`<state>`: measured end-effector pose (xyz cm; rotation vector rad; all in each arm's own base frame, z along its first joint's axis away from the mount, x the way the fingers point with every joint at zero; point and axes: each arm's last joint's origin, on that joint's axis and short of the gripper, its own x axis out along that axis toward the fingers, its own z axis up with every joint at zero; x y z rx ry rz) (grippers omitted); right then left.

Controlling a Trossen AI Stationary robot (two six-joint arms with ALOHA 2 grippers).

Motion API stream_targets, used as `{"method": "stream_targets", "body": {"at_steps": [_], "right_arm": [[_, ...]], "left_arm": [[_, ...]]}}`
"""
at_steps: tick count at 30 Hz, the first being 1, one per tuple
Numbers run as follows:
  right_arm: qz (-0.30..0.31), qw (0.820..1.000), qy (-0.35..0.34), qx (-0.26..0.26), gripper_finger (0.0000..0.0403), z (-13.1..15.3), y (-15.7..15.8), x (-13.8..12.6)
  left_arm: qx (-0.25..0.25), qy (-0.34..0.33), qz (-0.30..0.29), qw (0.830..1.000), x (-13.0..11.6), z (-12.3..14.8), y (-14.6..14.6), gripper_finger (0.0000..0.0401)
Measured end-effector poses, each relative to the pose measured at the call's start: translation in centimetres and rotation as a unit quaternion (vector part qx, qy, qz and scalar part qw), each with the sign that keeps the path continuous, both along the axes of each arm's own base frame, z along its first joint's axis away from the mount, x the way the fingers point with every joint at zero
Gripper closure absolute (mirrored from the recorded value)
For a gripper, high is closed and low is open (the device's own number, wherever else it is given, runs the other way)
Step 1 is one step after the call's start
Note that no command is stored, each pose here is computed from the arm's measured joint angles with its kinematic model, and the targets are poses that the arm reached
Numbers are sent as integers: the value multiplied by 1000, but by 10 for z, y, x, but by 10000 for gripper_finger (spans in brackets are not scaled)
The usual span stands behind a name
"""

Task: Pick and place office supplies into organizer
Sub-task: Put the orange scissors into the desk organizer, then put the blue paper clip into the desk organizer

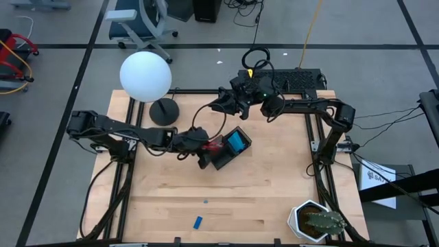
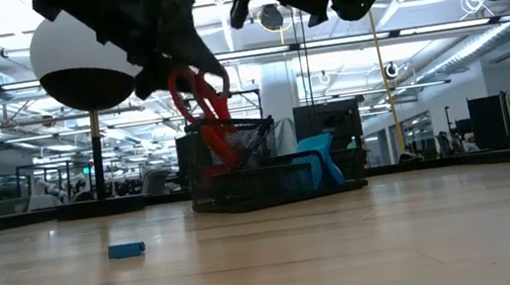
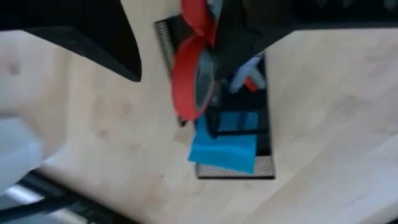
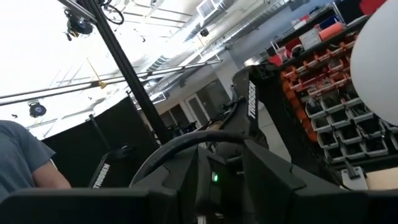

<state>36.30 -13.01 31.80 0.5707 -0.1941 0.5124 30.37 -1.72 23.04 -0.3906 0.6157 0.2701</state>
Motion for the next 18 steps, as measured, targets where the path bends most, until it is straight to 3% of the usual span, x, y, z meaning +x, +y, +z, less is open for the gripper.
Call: {"method": "stream_targets", "body": {"at_steps": [10,18], "right_arm": [[1,1000,-4,3,287,1,0,-1],[14,1000,-19,10,287,8,6,-3]], "left_arm": [[7,-78,9,997,-41,55,-6,177],[6,-126,-50,991,-74,84,-27,176]]}}
